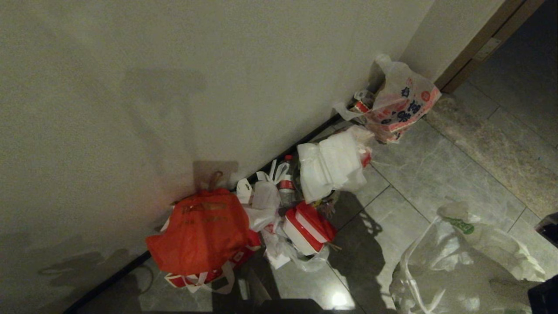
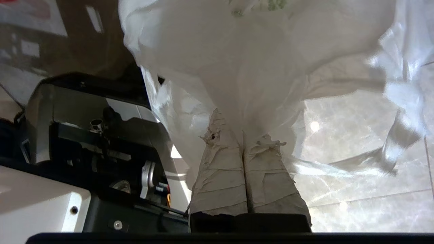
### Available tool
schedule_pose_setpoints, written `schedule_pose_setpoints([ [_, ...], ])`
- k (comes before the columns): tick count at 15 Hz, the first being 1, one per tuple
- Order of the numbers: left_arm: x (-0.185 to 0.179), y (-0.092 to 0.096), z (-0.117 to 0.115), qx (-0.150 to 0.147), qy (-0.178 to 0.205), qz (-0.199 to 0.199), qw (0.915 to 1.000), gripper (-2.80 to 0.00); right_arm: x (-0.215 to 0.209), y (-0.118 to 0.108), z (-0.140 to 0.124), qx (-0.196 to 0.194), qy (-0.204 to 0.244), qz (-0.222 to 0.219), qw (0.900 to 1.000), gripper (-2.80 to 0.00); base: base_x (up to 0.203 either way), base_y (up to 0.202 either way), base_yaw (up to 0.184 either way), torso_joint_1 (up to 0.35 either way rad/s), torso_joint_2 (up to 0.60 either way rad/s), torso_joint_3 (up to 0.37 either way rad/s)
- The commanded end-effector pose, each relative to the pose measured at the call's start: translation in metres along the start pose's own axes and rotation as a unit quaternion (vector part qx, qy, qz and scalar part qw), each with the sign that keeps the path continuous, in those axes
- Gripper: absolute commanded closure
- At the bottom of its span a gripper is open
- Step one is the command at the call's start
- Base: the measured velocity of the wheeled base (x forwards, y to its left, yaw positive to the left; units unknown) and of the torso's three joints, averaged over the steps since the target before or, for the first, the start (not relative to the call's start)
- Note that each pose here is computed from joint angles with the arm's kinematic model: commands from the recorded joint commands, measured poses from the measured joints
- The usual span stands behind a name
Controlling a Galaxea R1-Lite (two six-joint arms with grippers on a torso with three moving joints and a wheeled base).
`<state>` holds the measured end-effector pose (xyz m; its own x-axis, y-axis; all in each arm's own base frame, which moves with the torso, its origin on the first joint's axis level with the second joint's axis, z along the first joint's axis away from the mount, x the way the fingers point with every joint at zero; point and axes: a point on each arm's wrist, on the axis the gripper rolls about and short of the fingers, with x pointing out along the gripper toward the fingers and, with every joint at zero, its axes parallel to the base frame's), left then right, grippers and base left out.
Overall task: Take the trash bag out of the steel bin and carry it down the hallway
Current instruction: Put the trash bag at the door
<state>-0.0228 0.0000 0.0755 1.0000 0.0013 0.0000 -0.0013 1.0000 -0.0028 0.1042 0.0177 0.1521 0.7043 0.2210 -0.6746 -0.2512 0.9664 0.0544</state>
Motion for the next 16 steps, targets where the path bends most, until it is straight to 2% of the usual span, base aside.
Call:
schedule_pose_setpoints([
  [1,0.000,0.000,0.000,0.000,0.000,0.000,1.0000,0.00,0.023,-0.003,0.009,0.004,0.042,0.003,0.999,0.00,0.000,0.000,0.000,0.000,0.00,0.000],
  [4,0.000,0.000,0.000,0.000,-0.001,0.000,1.0000,0.00,0.054,-0.007,0.026,0.005,0.045,0.003,0.999,0.00,0.000,0.000,0.000,0.000,0.00,0.000],
  [9,0.000,0.000,0.000,0.000,-0.001,0.000,1.0000,0.00,0.098,-0.012,0.073,-0.009,-0.007,0.005,1.000,0.00,0.000,0.000,0.000,0.000,0.00,0.000],
  [16,0.000,0.000,0.000,0.000,-0.001,0.000,1.0000,0.00,0.141,-0.014,0.088,-0.015,-0.013,0.008,1.000,0.00,0.000,0.000,0.000,0.000,0.00,0.000],
])
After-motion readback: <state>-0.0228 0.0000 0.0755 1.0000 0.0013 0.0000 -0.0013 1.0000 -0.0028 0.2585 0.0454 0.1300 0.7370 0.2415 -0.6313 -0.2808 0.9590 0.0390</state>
